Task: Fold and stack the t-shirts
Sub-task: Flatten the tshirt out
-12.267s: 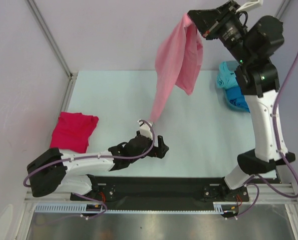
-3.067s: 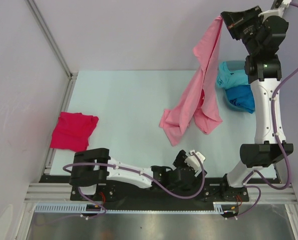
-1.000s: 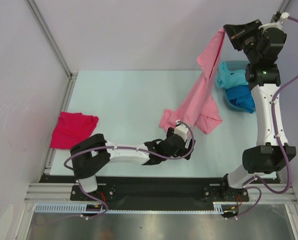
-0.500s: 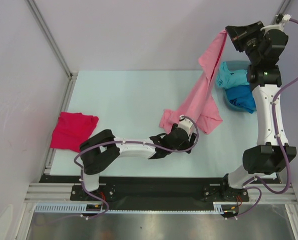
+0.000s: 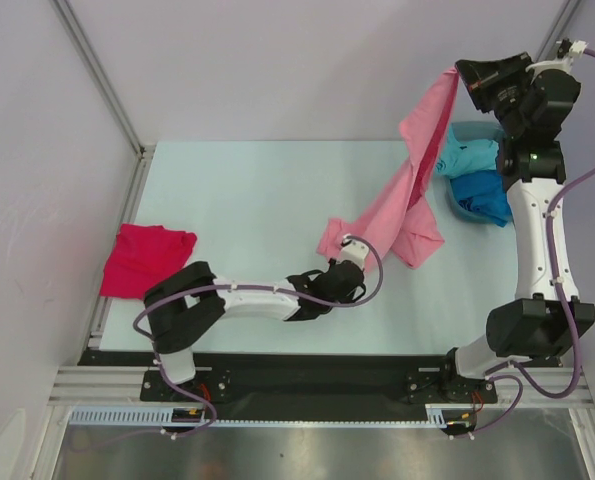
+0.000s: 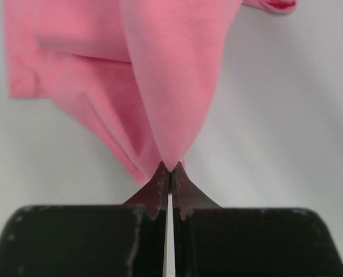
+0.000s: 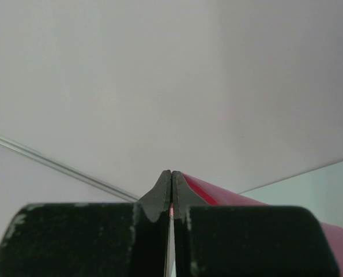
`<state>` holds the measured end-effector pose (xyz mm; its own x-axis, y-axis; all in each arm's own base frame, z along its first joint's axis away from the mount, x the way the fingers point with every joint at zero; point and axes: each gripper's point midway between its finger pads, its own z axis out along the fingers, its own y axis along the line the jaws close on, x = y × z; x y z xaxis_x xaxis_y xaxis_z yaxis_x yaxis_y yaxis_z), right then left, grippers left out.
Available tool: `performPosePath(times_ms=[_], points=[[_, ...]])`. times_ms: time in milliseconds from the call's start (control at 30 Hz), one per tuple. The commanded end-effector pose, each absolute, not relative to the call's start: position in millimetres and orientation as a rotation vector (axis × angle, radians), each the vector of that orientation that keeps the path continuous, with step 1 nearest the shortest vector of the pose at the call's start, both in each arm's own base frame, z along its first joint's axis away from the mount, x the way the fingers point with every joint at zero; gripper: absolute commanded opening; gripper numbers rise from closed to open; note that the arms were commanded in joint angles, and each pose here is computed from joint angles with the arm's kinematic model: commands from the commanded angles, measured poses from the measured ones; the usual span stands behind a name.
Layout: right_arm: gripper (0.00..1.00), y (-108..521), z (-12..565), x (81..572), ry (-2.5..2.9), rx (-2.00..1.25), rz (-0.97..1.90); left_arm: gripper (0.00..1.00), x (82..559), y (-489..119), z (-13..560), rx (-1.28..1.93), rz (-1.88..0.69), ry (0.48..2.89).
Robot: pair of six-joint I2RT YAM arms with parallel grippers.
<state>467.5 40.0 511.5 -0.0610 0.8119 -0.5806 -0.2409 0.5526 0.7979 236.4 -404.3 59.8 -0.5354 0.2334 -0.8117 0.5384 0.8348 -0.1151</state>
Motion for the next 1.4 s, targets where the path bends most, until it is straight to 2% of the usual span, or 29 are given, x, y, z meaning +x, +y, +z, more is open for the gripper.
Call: performPosePath(times_ms=[0,233,400,633,767,833,1033,1167,1367], points=[[0.00,39.3,545.2,441.4,1.274,0.483,0.940,0.00,245.2,-372.8,109.2,0.399,-0.347,2.071],[0.00,36.0,532.5,428.2,1.283,0.511,0.921,0.00,236.0,-298.9,184.4,0.177,-0.196,1.971],[0.00,33.1,531.6,415.9,1.272,0.522,0.909,0.00,224.4,-248.4,234.7,0.069,-0.185,1.914],[0.00,21.0,536.7,379.0,1.245,0.569,0.830,0.00,203.3,-190.1,261.3,-0.077,-0.189,1.929],[0.00,17.0,528.7,366.9,1.261,0.598,0.795,0.00,191.3,-144.4,260.9,-0.165,-0.070,1.971],[0.00,16.8,522.4,366.3,1.276,0.609,0.792,0.00,191.3,-132.4,279.0,-0.260,-0.076,1.940],[0.00,21.7,535.6,357.6,1.265,0.589,0.818,0.00,196.6,-117.0,334.4,-0.290,-0.124,1.822],[0.00,27.8,542.3,349.9,1.262,0.542,0.822,0.00,204.1,-129.7,359.4,-0.260,-0.169,1.752],[0.00,53.9,565.0,330.9,1.204,0.332,0.884,0.00,206.8,-130.3,391.7,-0.198,-0.258,1.626]])
